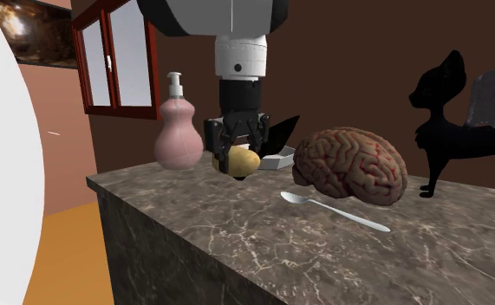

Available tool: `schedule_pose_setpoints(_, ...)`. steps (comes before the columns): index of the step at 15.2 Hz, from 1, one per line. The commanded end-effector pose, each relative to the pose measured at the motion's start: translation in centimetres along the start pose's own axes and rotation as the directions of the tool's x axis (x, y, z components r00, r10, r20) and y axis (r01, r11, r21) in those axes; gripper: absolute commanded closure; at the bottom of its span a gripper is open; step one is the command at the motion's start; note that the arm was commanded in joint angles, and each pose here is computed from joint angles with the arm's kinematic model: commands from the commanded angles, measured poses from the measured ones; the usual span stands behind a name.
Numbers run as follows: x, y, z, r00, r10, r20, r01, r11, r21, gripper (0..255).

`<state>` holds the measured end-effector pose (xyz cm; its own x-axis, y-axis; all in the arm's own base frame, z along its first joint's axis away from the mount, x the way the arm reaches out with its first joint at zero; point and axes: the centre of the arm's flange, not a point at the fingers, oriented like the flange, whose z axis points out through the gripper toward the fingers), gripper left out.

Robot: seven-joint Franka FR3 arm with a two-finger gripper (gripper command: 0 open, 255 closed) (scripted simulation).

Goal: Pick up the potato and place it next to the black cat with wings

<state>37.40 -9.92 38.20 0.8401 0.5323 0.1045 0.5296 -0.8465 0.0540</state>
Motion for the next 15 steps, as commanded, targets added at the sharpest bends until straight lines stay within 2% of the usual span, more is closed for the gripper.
schedule_pose_setpoints(1,0.0,0.1,-1.1,1.000,0.000,0.001,0.000,1.000,0.000,255)
schedule_pose_setpoints(15,0.8,0.5,-8.4,1.000,0.000,0.001,0.000,1.000,0.000,255)
